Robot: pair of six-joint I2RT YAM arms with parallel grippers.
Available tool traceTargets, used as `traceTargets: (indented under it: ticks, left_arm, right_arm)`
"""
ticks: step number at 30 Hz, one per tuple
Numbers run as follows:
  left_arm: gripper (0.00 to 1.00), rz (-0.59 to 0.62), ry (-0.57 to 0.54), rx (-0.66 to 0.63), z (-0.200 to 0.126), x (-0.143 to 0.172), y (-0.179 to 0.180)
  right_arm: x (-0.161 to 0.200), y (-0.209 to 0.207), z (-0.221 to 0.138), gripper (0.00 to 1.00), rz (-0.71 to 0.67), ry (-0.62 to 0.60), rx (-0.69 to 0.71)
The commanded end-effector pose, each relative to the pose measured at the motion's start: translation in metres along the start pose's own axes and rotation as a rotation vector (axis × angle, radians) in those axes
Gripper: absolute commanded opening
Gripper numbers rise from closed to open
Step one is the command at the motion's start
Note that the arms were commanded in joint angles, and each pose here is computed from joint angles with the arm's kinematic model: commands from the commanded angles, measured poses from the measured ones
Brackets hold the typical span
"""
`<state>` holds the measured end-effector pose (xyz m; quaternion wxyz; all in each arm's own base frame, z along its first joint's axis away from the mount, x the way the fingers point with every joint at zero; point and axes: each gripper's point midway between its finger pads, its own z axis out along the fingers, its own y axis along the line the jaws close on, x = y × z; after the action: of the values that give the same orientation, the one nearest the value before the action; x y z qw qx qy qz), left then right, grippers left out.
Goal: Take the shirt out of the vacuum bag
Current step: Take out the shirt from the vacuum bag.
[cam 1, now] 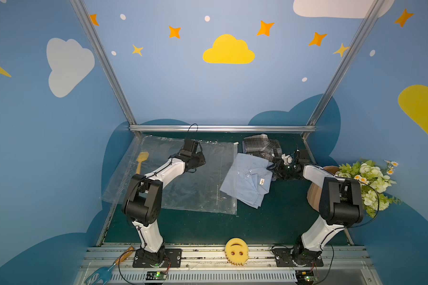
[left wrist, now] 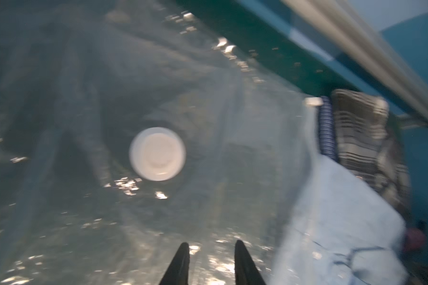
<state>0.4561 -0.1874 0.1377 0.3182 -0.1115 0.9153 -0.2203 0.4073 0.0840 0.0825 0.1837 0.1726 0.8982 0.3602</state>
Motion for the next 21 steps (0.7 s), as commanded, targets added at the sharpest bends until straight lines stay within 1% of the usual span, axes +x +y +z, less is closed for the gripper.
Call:
traceTargets:
  ticks: [1, 3, 6, 7, 15, 17, 19, 21]
  left_arm:
    - [0.36, 0.053, 0.044, 0.072, -0.01, 0.012, -0.036]
    - [0.37, 0.057, 0.059, 0.1, -0.009, 0.017, -0.047]
    - [0.37, 0.055, 0.073, 0.107, -0.005, 0.022, -0.051]
    - [0.37, 0.052, 0.096, 0.127, -0.005, 0.027, -0.054]
    - [0.37, 0.05, 0.101, 0.129, -0.006, 0.028, -0.054]
    - [0.37, 0.051, 0.099, 0.127, -0.007, 0.028, -0.053]
    - [0.37, 0.052, 0.101, 0.122, -0.007, 0.029, -0.052]
    - [0.37, 0.053, 0.104, 0.119, -0.007, 0.03, -0.051]
  right_arm:
    - [-0.008, 0.015, -0.001, 0.57, -0.038, -0.034, -0.1]
    - [-0.007, 0.018, 0.0, 0.58, -0.05, -0.037, -0.123]
    - [-0.003, 0.012, 0.005, 0.57, -0.058, -0.036, -0.109]
    - [-0.002, 0.009, 0.007, 0.56, -0.057, -0.036, -0.1]
    - [0.006, 0.006, 0.033, 0.44, -0.078, -0.011, -0.093]
    - [0.006, 0.005, 0.04, 0.39, -0.076, -0.008, -0.089]
    - [0.007, 0.004, 0.045, 0.32, -0.069, -0.006, -0.091]
    - [0.005, 0.003, 0.046, 0.19, -0.057, -0.01, -0.089]
